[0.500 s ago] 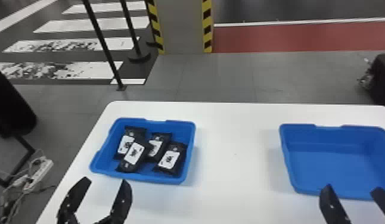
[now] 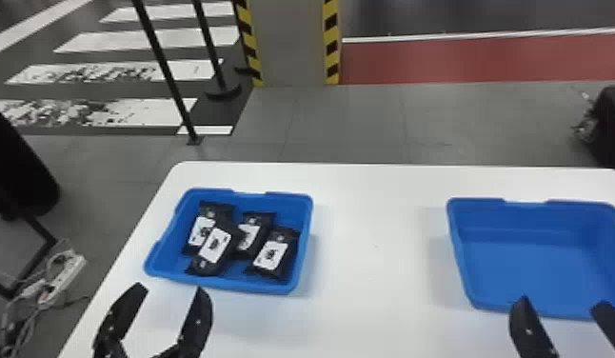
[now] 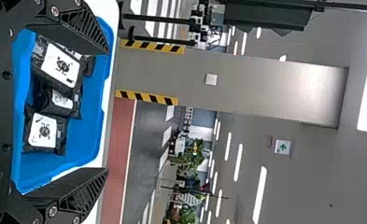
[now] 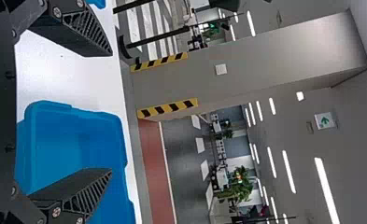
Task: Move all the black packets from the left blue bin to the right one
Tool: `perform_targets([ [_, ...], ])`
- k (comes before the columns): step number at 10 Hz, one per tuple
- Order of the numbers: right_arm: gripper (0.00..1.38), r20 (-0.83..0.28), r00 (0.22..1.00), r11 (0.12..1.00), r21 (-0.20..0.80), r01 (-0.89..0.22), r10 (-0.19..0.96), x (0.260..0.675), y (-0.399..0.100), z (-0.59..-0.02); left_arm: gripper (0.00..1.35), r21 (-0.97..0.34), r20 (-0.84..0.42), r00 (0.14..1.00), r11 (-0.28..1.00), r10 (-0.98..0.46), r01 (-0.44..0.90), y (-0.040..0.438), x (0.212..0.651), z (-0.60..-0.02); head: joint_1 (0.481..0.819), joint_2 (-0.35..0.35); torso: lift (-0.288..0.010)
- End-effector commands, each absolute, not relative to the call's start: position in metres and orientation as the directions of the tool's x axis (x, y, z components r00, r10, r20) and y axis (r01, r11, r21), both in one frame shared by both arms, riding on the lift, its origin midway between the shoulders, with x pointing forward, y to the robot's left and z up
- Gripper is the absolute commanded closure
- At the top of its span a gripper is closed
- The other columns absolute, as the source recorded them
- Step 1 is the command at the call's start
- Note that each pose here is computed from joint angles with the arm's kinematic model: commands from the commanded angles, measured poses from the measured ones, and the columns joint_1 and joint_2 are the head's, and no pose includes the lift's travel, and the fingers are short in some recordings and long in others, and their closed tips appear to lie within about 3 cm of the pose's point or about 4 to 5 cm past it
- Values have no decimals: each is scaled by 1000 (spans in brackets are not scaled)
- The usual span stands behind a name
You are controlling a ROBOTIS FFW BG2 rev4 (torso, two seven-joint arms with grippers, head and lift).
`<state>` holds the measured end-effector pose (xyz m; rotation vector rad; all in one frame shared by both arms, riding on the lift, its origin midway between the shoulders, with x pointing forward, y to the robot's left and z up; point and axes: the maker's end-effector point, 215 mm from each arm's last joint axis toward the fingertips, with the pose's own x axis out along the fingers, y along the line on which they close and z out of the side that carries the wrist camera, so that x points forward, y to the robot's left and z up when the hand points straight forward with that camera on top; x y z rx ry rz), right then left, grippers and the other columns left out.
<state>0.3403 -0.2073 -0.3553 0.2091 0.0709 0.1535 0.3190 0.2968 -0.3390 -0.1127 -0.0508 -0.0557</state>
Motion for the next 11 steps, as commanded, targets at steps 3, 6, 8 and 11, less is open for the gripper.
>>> perform_targets([
  [3,137,-56,986,966,214,-144,159,340,-207,-356,140,-96,30,998,994,-47,50,303,322,-345,695,160,-110],
  [6,139,-59,985,965,221,-143,159,338,-207,-358,140,-76,-19,996,993,-90,89,298,337,-356,695,166,-110],
  [8,139,-61,985,964,224,-141,159,338,-207,-359,139,-50,-99,990,994,-104,100,306,352,-375,695,159,-110],
  [11,137,-65,985,964,228,-140,158,336,-208,-361,139,-7,-231,970,997,-82,82,338,368,-402,695,175,-110],
])
